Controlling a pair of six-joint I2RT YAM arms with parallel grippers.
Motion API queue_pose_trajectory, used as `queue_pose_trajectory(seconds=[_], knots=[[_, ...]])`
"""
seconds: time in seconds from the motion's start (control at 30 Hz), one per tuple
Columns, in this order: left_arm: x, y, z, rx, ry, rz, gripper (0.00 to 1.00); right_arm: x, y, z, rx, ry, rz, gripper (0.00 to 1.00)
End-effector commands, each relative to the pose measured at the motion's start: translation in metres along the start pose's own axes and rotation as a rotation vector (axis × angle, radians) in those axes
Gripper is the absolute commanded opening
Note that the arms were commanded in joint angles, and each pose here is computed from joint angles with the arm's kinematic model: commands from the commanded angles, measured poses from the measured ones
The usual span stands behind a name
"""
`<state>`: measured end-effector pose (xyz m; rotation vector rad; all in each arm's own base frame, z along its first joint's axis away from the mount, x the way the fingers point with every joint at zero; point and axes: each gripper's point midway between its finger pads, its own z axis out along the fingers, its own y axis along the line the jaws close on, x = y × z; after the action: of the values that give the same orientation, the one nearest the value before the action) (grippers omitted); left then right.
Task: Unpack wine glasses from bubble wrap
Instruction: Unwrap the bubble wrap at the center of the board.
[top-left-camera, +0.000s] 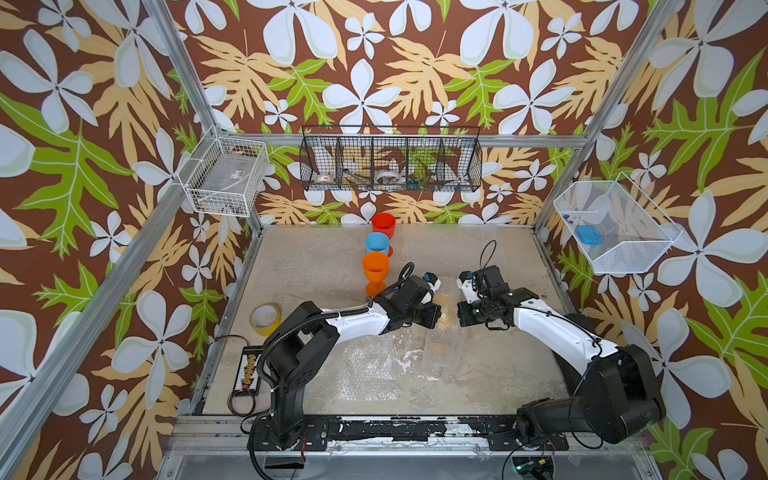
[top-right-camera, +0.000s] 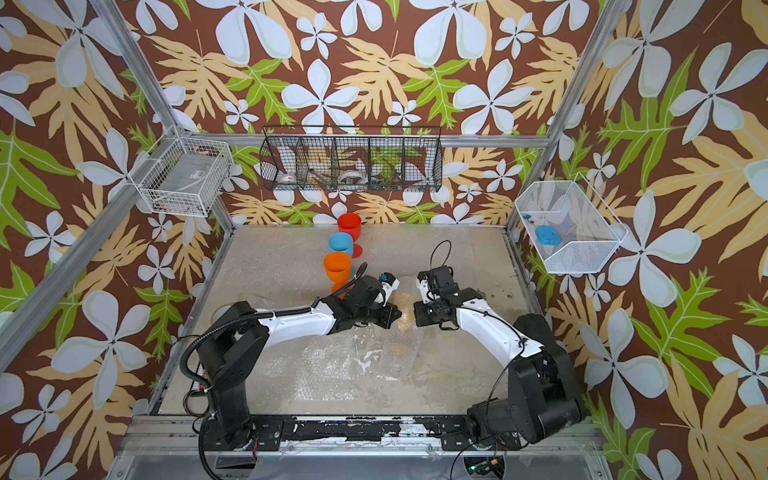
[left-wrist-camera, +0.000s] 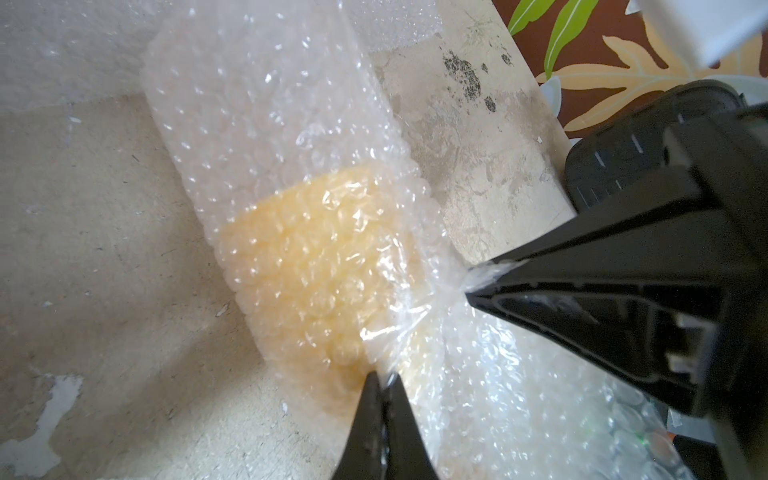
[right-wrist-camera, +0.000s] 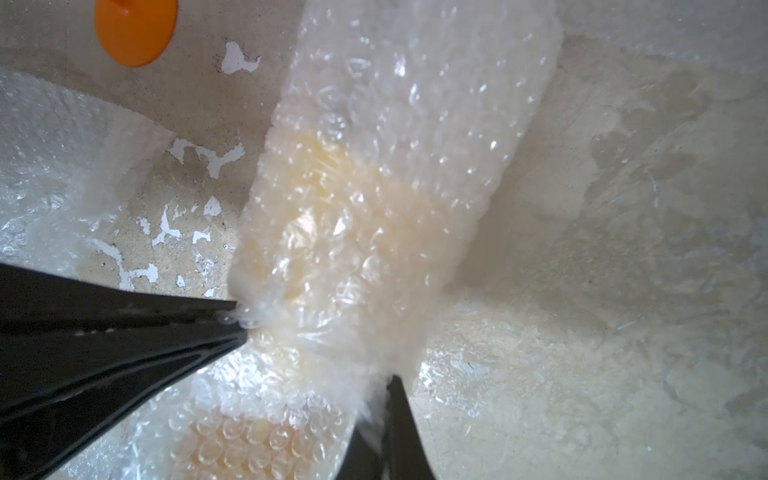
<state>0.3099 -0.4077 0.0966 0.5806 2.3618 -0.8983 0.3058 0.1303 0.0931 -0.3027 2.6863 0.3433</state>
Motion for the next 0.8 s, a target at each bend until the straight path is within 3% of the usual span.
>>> queue_pose_trajectory(seconds=[0.0, 0.47, 0.77], knots=[[0.003, 0.006, -0.003, -0.028, 0.012, -0.007, 0.00, -0.005, -0.005, -0.001, 0.033, -0.014, 0.005, 0.04], [0.003, 0.004, -0.011, -0.013, -0.003, -0.013, 0.00, -0.005, -0.013, -0.006, 0.071, -0.023, 0.014, 0.04], [0.007, -0.004, -0.015, 0.051, -0.017, -0.036, 0.00, 0.000, -0.044, -0.028, 0.087, -0.098, 0.164, 0.04]])
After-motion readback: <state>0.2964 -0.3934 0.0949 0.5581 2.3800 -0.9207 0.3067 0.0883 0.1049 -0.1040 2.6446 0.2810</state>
